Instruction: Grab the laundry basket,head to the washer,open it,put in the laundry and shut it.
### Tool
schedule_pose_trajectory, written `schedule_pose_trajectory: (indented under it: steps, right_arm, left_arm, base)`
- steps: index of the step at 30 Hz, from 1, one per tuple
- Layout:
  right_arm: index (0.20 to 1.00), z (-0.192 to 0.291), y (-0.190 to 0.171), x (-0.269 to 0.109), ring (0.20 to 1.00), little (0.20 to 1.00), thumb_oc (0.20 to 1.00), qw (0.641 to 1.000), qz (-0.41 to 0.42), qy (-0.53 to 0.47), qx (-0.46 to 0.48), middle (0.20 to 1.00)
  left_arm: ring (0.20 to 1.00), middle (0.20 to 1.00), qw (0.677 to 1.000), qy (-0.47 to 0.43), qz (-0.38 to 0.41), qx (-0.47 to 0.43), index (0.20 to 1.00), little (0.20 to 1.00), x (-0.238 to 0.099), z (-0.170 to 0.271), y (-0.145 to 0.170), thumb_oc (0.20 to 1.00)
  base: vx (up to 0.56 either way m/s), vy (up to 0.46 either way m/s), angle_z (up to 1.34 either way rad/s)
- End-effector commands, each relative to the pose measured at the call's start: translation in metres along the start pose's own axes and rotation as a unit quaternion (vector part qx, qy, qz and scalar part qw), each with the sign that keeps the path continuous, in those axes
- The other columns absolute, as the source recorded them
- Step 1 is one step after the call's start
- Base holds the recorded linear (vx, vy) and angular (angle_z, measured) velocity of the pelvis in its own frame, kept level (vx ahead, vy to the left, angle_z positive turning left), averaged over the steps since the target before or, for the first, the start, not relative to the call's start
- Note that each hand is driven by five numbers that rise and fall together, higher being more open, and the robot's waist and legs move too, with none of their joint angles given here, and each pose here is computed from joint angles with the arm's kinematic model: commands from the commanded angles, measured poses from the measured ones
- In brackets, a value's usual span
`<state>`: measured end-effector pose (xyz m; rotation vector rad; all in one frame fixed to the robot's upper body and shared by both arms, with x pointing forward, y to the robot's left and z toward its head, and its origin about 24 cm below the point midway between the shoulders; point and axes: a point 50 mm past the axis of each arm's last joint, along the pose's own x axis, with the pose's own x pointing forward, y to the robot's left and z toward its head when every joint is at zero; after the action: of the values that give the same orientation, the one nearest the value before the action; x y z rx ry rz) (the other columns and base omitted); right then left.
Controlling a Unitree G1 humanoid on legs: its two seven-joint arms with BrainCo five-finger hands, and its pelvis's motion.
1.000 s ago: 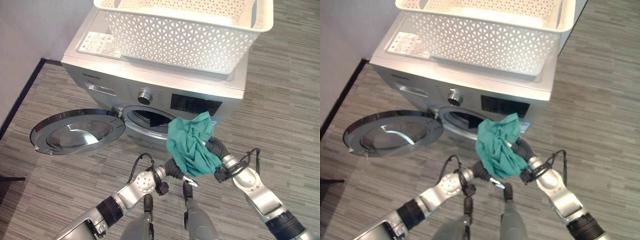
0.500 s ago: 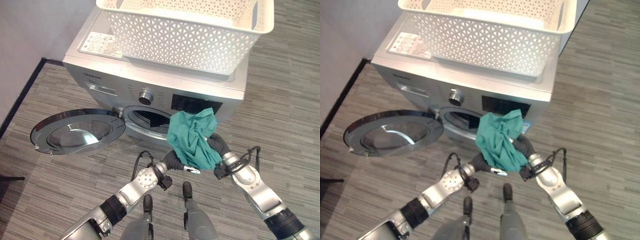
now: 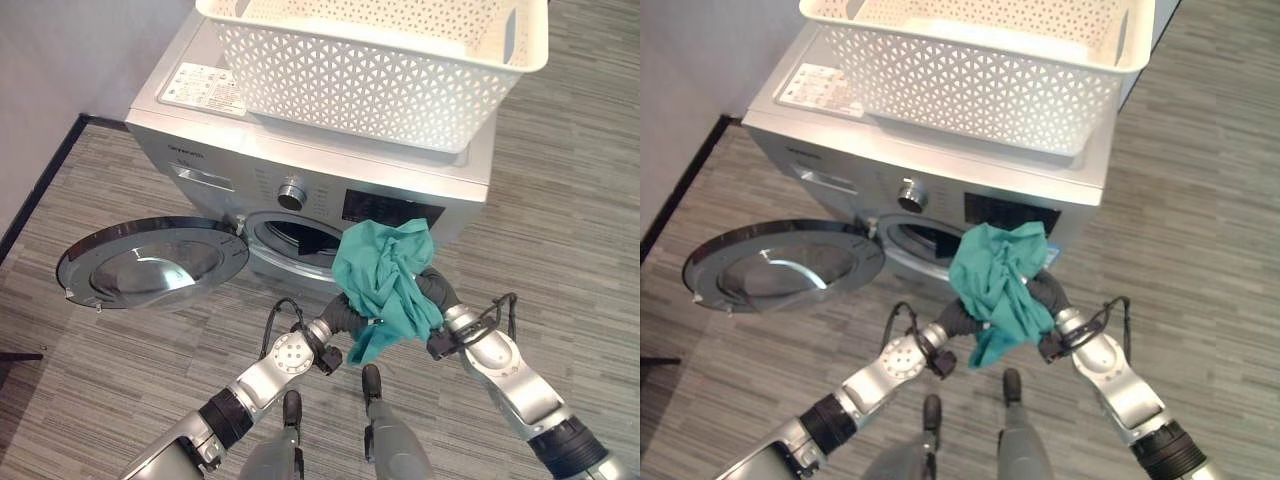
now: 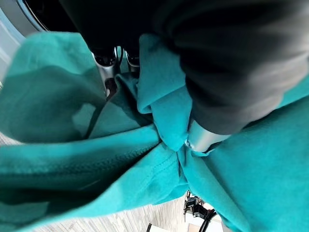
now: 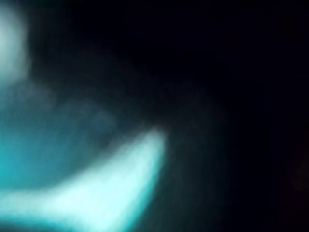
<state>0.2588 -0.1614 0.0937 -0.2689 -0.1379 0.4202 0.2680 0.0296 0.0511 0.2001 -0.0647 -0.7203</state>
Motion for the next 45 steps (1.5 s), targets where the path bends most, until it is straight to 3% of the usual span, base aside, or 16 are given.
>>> schedule_pose_trajectory:
  steps: [1,8,14,18,19,24,33,37,45]
  right_arm:
    - [1.0,0.009,0.008,-0.017,1.0,1.0,1.0,0.998,0.041,-0.033,0.036,1.0]
    - [1.0,-0.027,-0.005,-0.047,1.0,1.0,1.0,0.987,-0.025,0.02,0.16,1.0]
    - [1.0,-0.089,0.003,-0.095,1.0,1.0,1.0,0.943,-0.05,0.129,0.301,1.0]
    - [1.0,-0.152,0.01,-0.156,1.0,1.0,1.0,0.889,-0.145,0.276,0.336,1.0]
    - [1.0,-0.152,0.01,-0.155,1.0,1.0,1.0,0.889,-0.144,0.276,0.336,1.0]
    - [1.0,-0.195,0.032,-0.213,1.0,1.0,1.0,0.808,-0.234,0.42,0.34,1.0]
    - [1.0,-0.221,0.043,-0.252,1.0,1.0,1.0,0.686,-0.376,0.536,0.316,1.0]
    - [1.0,-0.22,0.038,-0.225,1.0,1.0,1.0,0.719,-0.354,0.518,0.297,1.0]
    - [1.0,-0.212,0.023,-0.183,1.0,1.0,1.0,0.769,-0.337,0.458,0.292,1.0]
  left_arm:
    - [0.2,0.2,0.996,-0.06,0.062,-0.003,0.2,0.2,0.01,0.021,0.023,0.2]
    - [0.2,0.2,0.992,-0.045,0.114,-0.013,0.2,0.2,-0.012,0.006,0.045,0.2]
    - [0.2,0.2,0.993,-0.027,0.114,-0.01,0.2,0.2,-0.042,-0.01,0.052,0.2]
    - [0.2,0.2,0.992,0.009,0.116,-0.048,0.2,0.2,-0.071,-0.031,0.049,0.2]
    - [0.2,0.2,0.992,0.01,0.116,-0.048,0.2,0.2,-0.071,-0.031,0.05,0.2]
    - [0.2,0.2,0.984,0.044,0.13,-0.114,0.2,0.2,-0.091,-0.051,0.04,0.2]
    - [0.2,0.2,0.97,0.07,0.163,-0.165,0.2,0.2,-0.068,-0.065,0.034,0.2]
    - [0.2,0.2,0.969,0.058,0.175,-0.163,0.2,0.2,-0.038,-0.057,0.038,0.2]
    - [0.2,0.2,0.959,0.036,0.214,-0.18,0.2,0.2,-0.017,-0.044,0.051,0.2]
  base:
    - [0.0,0.0,0.0]
    - [0.0,0.0,0.0]
    - [0.0,0.0,0.0]
    - [0.0,0.0,0.0]
    - [0.0,0.0,0.0]
    - [0.0,0.0,0.0]
    - [-0.01,-0.002,-0.07]
    - [-0.04,0.018,-0.05]
    - [-0.04,0.104,-0.21]
